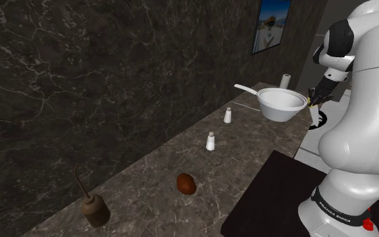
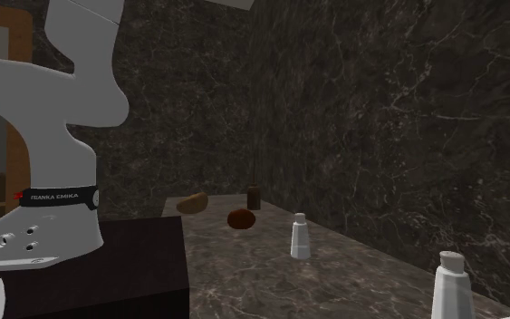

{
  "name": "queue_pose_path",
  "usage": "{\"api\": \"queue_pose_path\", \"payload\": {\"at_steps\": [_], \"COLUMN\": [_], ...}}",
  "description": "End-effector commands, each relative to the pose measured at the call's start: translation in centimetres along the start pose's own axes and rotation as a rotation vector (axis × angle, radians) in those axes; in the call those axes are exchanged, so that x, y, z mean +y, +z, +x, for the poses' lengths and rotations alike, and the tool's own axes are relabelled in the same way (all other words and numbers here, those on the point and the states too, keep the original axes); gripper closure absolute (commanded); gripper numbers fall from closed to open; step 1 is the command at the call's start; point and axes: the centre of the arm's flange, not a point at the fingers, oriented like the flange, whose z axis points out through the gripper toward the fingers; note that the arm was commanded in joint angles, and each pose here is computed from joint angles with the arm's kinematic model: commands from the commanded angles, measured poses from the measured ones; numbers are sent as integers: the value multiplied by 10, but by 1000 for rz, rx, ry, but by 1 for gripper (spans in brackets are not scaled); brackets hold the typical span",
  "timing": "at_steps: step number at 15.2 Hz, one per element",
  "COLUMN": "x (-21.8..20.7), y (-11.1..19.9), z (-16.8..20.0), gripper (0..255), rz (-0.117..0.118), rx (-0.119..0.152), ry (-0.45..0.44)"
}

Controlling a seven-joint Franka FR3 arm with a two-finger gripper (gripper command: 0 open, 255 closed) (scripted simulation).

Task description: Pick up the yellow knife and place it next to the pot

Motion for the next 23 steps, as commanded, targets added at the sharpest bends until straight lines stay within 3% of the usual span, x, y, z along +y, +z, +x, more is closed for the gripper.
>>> {"api": "queue_pose_path", "payload": {"at_steps": [1,23], "x": [2,30], "y": [12,124], "z": [0,8], "gripper": [255,255], "rz": [0,0], "rx": [0,0], "ry": [0,0]}}
